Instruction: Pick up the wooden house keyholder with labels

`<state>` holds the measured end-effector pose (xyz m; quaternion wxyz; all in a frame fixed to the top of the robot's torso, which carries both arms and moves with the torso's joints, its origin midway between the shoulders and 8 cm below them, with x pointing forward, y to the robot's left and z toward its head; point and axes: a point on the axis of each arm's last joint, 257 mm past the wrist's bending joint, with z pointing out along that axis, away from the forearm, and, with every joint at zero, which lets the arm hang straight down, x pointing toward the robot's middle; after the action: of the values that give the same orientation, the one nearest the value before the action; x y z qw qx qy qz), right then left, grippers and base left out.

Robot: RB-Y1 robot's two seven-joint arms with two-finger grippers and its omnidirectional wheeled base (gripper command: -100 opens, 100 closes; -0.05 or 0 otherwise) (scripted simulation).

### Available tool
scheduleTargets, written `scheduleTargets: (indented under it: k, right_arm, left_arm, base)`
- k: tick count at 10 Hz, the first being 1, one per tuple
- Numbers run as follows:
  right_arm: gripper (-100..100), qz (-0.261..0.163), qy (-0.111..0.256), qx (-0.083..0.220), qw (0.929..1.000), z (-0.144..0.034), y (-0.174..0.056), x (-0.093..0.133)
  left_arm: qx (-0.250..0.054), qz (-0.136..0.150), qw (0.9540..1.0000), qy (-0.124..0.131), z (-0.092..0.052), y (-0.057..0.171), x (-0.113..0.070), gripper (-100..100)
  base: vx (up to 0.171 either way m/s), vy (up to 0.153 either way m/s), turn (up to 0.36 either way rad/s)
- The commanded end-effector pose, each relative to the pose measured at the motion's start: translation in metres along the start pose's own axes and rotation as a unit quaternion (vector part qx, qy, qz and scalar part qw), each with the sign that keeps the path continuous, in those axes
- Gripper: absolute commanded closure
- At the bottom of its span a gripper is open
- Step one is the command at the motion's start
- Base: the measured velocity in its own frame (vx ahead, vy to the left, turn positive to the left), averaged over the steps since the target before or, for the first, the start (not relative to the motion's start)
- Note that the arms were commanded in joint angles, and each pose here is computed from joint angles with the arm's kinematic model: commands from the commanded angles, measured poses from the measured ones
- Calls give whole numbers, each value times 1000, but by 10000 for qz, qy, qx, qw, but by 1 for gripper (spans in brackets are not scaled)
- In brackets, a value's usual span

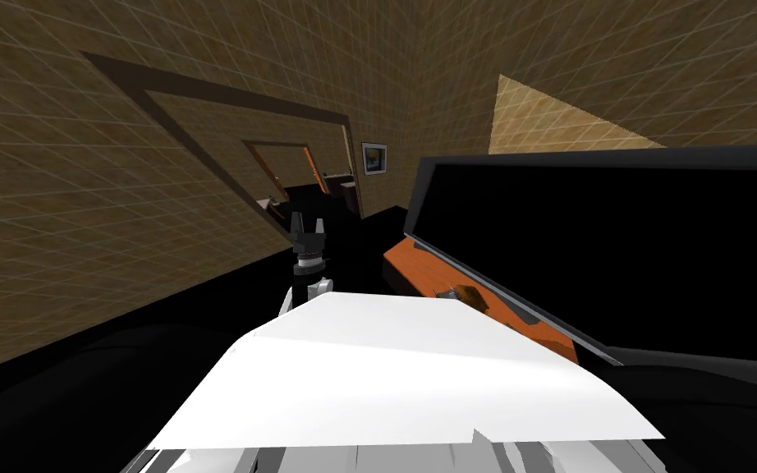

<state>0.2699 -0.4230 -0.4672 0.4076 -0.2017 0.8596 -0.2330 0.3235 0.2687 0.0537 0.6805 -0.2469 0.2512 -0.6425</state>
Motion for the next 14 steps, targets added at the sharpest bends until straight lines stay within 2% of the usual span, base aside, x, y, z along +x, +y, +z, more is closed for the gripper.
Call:
scheduleTargets:
  k: [1, 2, 3, 4, 5, 6, 7, 9, 11, 14]
  right_arm:
    - [-100, -393, 243, 19, 9989, 1, -4, 23]
    - [-100, -826, 476, 84, 9954, 0, -11, 42]
    - [-100, -851, 571, 45, 9947, -1, -8, 52]
    - [-100, -1291, 848, 76, 9880, -4, -14, 75]
    - [-100, -1292, 874, 64, 9877, -5, -13, 78]
    - [-100, -1688, 1126, 92, 9792, -9, -21, 99]
    - [-100, -1714, 1163, 72, 9783, -10, -19, 103]
    - [-100, -2480, 1615, 103, 9552, -20, -36, 140]
    - [-100, -2484, 1684, 64, 9539, -22, -34, 147]
    - [-100, -3417, 2278, 29, 9118, -42, -57, 196]
  left_arm:
    - [0, 0, 10000, 0, 0, 0, 0, 0]
    - [0, 1, 10000, 0, 0, 0, 0, 0]
    - [0, 0, 10000, 0, 0, 0, 0, 0]
    - [0, 1, 10000, 0, 0, 0, 0, 0]
    - [0, 0, 10000, 0, 0, 0, 0, 0]
    - [-1, 1, 10000, 0, 0, 0, 0, 0]
    - [0, 0, 10000, 0, 0, 0, 0, 0]
    - [0, 0, 10000, 0, 0, 0, 0, 0]
    - [-1, 1, 10000, 0, 0, 0, 0, 0]
    - [0, 1, 10000, 0, 0, 0, 0, 0]
  base:
    - [8, 0, 92]
    - [16, 1, 181]
    - [1, -5, 68]
    - [15, -5, 198]
    - [5, -4, 83]
    - [13, -5, 163]
    - [-6, -11, 63]
    - [21, -9, 226]
    - [4, 0, 12]
    - [-3, -21, 143]
